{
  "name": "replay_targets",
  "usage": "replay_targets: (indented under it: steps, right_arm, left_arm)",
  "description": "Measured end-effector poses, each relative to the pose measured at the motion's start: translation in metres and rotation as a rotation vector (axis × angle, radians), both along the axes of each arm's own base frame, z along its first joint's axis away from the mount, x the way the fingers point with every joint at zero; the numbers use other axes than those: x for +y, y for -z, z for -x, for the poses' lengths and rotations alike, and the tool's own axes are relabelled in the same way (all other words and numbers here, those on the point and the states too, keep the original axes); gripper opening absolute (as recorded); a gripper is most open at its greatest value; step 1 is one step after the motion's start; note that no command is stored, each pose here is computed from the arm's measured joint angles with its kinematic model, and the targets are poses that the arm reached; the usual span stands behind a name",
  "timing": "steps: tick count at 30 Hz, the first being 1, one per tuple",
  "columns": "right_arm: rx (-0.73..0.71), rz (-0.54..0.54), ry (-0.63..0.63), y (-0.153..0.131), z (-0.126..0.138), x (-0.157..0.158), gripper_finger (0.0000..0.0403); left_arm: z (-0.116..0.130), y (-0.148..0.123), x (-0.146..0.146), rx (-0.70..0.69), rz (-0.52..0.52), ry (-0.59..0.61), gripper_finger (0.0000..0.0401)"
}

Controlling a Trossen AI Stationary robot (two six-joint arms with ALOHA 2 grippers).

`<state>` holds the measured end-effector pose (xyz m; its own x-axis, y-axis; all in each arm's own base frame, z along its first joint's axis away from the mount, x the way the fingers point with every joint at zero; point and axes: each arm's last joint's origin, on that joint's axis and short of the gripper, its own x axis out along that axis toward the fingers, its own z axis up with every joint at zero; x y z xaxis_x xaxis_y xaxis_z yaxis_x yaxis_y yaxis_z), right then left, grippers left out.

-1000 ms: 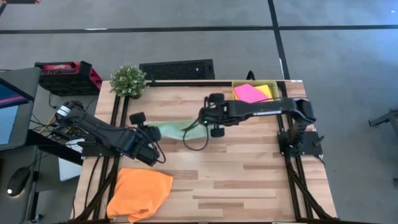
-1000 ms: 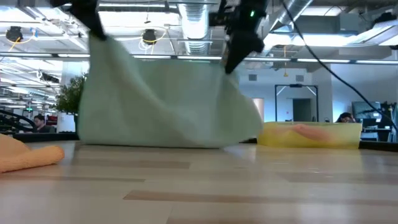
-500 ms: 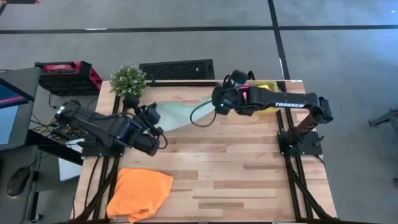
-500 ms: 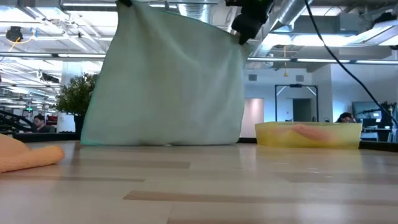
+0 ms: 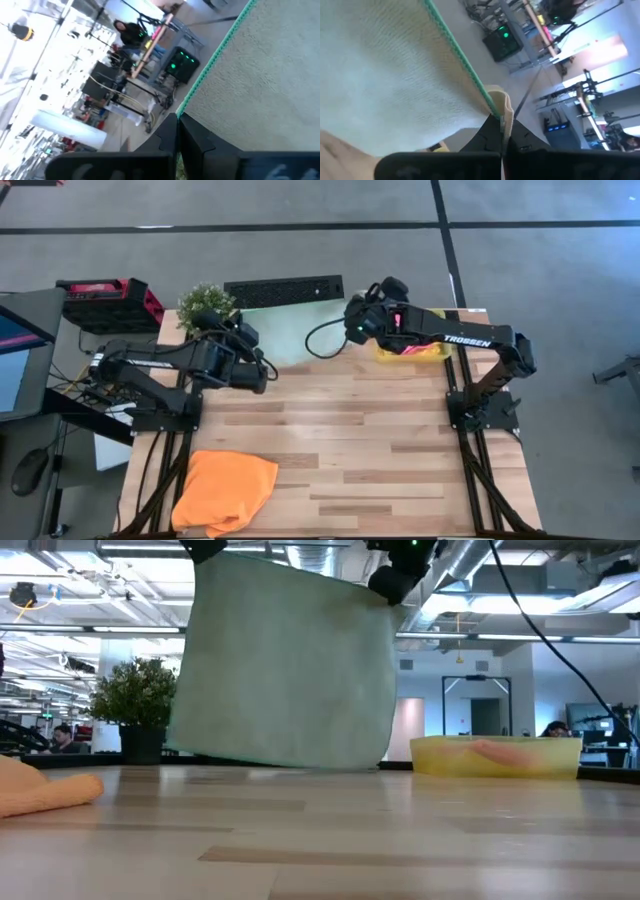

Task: Fold microfiber towels
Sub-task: Fold the light green towel

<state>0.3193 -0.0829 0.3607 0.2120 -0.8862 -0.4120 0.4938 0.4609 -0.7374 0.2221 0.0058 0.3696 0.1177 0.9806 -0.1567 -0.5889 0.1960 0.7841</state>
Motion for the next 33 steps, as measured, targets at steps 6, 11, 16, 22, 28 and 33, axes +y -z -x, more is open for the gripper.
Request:
replay_targets:
  steps: [6, 11, 16, 22, 28, 33]
  right_arm:
    - [0.016, 0.029, -0.017, -0.002, 0.002, 0.017, 0.0008]
    - [0.063, -0.11, -0.06, 0.012, 0.006, 0.037, 0.0009]
    - [0.148, -0.296, -0.058, 0.037, 0.006, 0.06, 0.0009]
    - [0.262, -0.46, -0.124, 0.066, -0.005, 0.098, 0.0009]
    - [0.355, -0.547, -0.174, 0.098, -0.019, 0.135, 0.001]
    - [0.415, -0.575, -0.157, 0.129, -0.029, 0.155, 0.001]
  left_arm:
    - [0.0, 0.001, -0.005, -0.009, 0.034, 0.024, 0.0]
    - [0.0, 0.012, -0.013, 0.024, 0.258, 0.064, 0.0]
    - [0.001, 0.036, -0.023, 0.07, 0.438, 0.075, 0.0]
    - [0.006, 0.061, -0.044, 0.082, 0.598, 0.082, 0.0]
    - [0.012, 0.082, -0.071, 0.069, 0.776, 0.115, 0.0]
    - [0.014, 0.106, -0.091, 0.056, 0.905, 0.159, 0.0]
